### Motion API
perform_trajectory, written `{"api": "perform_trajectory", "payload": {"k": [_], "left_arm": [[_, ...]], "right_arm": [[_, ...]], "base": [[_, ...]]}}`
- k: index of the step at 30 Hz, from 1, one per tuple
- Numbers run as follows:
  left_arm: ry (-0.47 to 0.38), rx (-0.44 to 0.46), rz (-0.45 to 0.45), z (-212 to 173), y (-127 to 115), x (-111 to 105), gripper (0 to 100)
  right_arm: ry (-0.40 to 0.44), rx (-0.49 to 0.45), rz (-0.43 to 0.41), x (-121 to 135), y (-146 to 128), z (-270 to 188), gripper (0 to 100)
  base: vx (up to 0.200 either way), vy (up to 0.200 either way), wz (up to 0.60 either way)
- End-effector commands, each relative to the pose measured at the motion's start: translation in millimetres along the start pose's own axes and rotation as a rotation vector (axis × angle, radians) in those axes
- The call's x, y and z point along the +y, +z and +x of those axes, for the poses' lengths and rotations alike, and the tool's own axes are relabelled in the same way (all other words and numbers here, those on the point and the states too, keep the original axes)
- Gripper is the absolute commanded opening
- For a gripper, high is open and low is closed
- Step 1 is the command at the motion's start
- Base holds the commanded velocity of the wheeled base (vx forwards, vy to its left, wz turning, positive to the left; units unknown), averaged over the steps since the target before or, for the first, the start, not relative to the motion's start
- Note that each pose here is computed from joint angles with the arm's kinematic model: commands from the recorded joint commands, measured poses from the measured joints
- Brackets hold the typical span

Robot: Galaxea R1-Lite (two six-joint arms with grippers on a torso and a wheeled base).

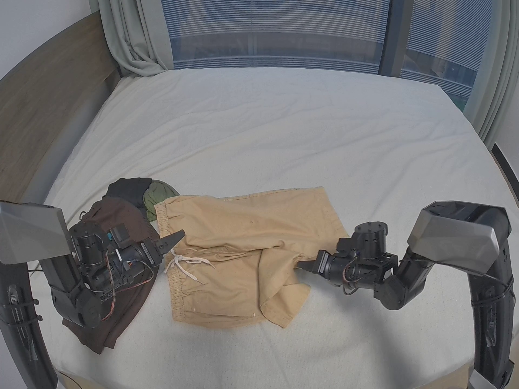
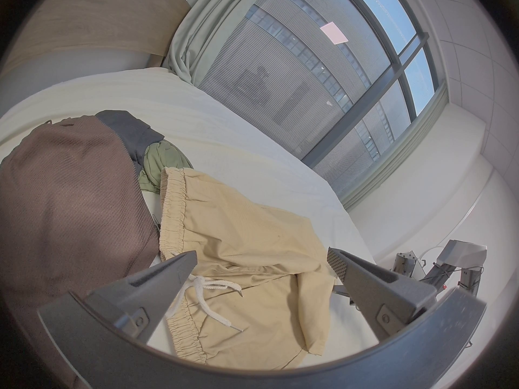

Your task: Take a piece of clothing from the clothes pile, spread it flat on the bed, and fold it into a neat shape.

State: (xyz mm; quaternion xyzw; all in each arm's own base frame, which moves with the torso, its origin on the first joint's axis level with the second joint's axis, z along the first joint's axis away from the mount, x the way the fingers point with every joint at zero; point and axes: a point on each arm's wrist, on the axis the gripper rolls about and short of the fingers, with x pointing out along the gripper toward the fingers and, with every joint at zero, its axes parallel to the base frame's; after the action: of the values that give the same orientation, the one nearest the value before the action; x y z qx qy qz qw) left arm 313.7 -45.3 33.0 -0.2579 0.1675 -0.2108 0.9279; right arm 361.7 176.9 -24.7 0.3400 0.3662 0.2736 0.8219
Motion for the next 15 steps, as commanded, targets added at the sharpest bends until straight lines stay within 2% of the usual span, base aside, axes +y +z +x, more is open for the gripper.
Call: {"api": "perform_trajectory", "payload": {"k": [1, 12, 15], "left_arm": [[0.001, 0.001, -0.001, 0, 0, 0, 100], [0.002, 0.005, -0.002, 0, -1, 0, 100], [0.003, 0.006, -0.003, 0, -2, 0, 100]], "right_arm": [[-0.033, -0.035, 0.007, -9, 12, -20, 0], [-0.093, -0.111, 0.022, -36, 19, -60, 0], [-0.12, -0.133, 0.0, -47, 26, -67, 0]], "base": [[0.0, 0.0, 0.0], [0.0, 0.0, 0.0], [0.0, 0.0, 0.0]]}}
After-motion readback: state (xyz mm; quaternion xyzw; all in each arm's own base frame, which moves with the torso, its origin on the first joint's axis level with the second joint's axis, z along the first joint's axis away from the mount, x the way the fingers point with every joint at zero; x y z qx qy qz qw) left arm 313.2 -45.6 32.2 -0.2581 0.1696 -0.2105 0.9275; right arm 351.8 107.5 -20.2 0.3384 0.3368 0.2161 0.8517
